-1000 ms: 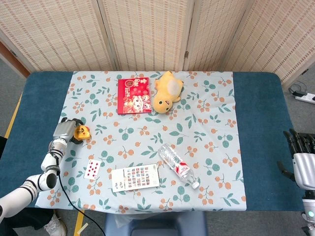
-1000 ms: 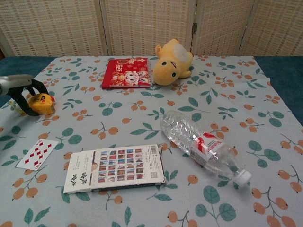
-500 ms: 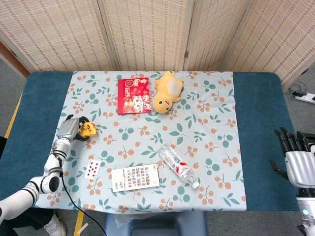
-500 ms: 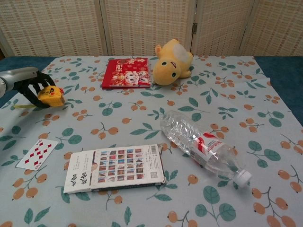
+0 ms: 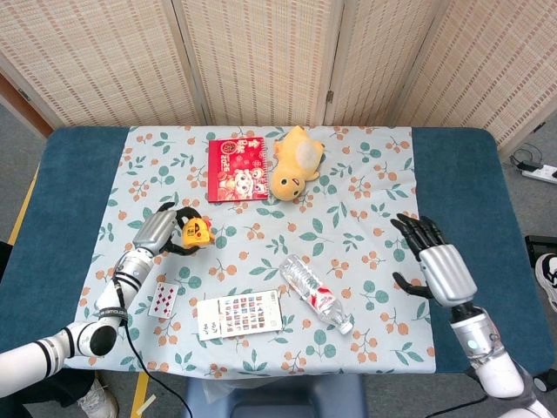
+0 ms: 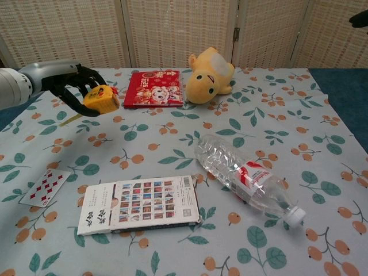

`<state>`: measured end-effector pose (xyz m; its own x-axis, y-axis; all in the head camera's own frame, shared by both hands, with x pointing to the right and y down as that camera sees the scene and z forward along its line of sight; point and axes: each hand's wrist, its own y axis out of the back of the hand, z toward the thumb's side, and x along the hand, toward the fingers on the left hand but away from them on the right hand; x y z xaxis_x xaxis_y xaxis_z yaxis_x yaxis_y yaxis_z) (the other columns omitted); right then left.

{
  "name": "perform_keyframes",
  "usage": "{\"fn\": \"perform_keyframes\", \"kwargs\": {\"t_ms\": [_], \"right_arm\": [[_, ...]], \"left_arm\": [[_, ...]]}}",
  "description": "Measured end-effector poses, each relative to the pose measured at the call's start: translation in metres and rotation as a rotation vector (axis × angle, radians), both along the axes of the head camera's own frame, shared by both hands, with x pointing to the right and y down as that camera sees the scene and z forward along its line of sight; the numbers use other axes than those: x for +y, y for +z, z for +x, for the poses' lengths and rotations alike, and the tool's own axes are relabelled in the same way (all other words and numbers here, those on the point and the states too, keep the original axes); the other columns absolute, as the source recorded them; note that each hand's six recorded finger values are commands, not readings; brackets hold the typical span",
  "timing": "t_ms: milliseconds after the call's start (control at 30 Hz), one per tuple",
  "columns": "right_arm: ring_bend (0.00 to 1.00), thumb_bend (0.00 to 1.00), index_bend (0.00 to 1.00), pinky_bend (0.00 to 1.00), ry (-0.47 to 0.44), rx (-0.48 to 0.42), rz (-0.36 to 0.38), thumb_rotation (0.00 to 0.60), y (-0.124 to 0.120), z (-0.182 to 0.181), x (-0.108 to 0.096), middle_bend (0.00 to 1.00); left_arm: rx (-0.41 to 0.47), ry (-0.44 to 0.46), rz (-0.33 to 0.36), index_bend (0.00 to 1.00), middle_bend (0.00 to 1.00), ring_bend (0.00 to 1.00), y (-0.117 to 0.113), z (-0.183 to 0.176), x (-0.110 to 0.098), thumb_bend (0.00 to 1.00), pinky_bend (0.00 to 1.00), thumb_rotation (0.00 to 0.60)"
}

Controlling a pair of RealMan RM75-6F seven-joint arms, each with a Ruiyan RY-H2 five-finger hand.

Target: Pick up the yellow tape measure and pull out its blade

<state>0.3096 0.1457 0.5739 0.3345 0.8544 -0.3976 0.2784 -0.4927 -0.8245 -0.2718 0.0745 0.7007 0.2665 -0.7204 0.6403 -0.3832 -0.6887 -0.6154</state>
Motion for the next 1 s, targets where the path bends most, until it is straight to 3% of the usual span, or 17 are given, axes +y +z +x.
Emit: {"fn": "perform_keyframes", "kwargs": {"t_ms": [300,600,1000], "right_arm": [[0.01,0.35,0.03,0.00,-0.023,-0.161,-0.022,0.600,0.018,-0.073,-0.010,0.00],[0.00,0.35,0.00,0.00,-0.065,-0.206,-0.083,0.600,0.035,-0.134,-0.025,0.00],[0.00,0.35,0.00,0.00,-0.061,-0.189,-0.037,0.600,0.048,-0.171,-0.040,0.00]], "left_arm": [[0.105,0.005,0.005,0.59,0.51,0.47,-0.029,0.054,-0.008,0.42,0.11,0.600],[0.130,0.013,-0.001,0.59,0.51,0.47,-0.035,0.084,-0.008,0.42,0.10,0.600],[0.157,0.000,-0.025,0.59,0.52,0.48,-0.041,0.102,-0.002,0.42,0.11,0.600]]}}
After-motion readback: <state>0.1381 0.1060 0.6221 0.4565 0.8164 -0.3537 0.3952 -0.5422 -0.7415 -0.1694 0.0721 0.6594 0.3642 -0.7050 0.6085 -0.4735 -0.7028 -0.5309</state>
